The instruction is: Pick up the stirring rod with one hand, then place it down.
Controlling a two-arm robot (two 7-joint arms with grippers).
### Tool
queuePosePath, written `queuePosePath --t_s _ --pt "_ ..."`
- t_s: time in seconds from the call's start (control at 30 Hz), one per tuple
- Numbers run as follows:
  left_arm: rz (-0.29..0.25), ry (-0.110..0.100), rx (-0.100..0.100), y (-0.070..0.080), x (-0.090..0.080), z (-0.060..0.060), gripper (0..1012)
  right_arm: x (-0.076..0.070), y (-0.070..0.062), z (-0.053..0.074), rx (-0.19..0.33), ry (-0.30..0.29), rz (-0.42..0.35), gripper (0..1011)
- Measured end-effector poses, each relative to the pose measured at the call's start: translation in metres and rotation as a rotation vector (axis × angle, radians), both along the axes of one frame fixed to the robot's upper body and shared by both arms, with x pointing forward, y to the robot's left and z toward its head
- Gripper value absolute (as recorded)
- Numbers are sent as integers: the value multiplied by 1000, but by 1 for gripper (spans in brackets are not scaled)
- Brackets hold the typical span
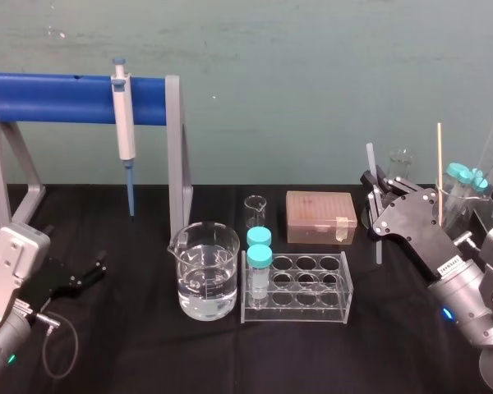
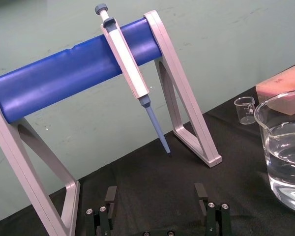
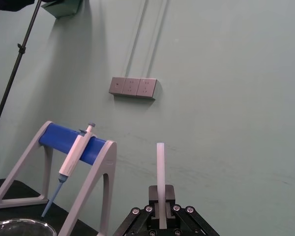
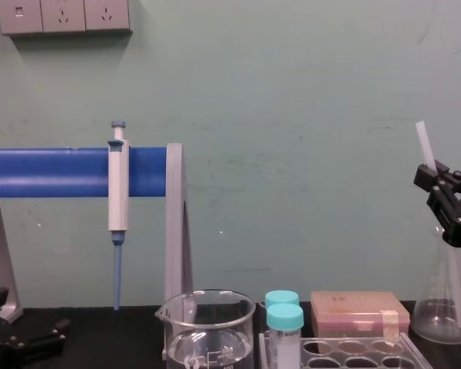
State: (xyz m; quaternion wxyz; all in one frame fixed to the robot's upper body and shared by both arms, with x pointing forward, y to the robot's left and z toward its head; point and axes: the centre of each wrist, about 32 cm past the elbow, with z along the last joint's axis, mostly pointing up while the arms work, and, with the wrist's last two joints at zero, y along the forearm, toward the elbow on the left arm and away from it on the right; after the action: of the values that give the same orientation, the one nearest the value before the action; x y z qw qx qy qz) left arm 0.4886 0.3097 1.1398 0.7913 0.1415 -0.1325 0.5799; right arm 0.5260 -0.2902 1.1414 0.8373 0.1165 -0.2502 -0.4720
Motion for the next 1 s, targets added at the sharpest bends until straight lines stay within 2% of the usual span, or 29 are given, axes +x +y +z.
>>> queuePosePath --t_s 1.0 --pt "0 0 0 0 0 0 1000 0 0 0 -3 -2 1 66"
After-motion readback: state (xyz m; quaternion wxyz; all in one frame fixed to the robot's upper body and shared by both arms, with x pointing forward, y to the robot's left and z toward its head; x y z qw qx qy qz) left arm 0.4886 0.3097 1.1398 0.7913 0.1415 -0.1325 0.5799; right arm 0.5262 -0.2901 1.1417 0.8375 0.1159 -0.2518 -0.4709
